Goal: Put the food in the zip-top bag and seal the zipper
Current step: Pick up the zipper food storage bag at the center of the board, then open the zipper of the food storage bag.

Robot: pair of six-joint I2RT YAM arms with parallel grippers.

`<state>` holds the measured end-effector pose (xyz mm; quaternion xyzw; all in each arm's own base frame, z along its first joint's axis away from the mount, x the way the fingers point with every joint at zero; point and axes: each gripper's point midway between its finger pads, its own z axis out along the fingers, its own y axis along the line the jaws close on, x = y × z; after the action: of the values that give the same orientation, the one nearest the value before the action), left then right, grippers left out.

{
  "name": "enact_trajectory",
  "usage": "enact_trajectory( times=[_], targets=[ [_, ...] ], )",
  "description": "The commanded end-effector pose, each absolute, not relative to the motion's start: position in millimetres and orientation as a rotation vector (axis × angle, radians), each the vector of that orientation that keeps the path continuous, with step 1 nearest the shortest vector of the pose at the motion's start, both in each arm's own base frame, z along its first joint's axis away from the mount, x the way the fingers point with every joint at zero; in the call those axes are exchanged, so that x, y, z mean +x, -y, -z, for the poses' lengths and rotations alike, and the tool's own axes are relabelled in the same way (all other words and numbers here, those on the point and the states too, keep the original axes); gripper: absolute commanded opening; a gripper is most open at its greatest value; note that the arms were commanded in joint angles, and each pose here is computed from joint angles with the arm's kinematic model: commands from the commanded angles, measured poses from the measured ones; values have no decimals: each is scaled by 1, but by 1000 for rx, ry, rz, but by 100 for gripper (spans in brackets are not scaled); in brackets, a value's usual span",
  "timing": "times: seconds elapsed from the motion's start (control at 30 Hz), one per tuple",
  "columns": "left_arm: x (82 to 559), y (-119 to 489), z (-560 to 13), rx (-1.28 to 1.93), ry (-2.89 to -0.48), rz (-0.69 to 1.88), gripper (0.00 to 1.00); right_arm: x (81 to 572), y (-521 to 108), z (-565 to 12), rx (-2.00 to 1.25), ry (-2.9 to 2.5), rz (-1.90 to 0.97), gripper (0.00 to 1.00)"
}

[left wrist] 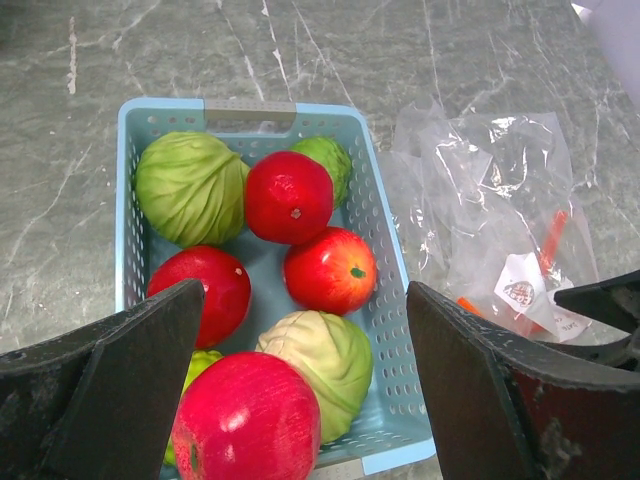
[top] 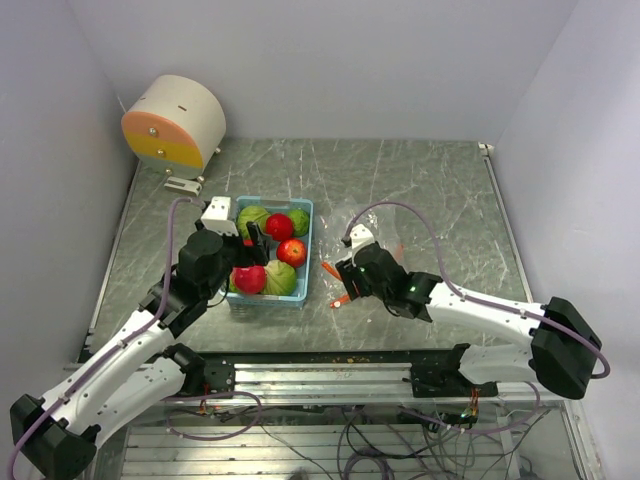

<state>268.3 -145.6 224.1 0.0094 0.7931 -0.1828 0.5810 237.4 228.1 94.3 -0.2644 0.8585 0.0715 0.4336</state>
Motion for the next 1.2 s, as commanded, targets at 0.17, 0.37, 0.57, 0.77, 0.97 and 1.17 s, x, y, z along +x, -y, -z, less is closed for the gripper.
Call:
enact_trajectory(
  times=[0.17,0.37,0.57,0.77,0.97,1.17],
  targets=[
    [265,144,-221,13,-1860,444,93,251,-233,-90,-636,-2123,-246,23],
    [263,146,-223,27,-1858,457,93,260,-233,-132,-485,-2067,-291,0],
    [259,166,-236,96,-1771,584,100,254,-240,-236,-275,-1857,-584,0],
    [250,202,-256,228,-1636,801,93,247,-248,-282,-228,-1770,-737,0],
    [238,237,-283,343,-1462,1018,89,248,-265,-294,-214,-1726,-849,0],
    [235,261,-281,391,-1398,1170,83,251,-273,-305,-188,-1695,-928,0]
  ],
)
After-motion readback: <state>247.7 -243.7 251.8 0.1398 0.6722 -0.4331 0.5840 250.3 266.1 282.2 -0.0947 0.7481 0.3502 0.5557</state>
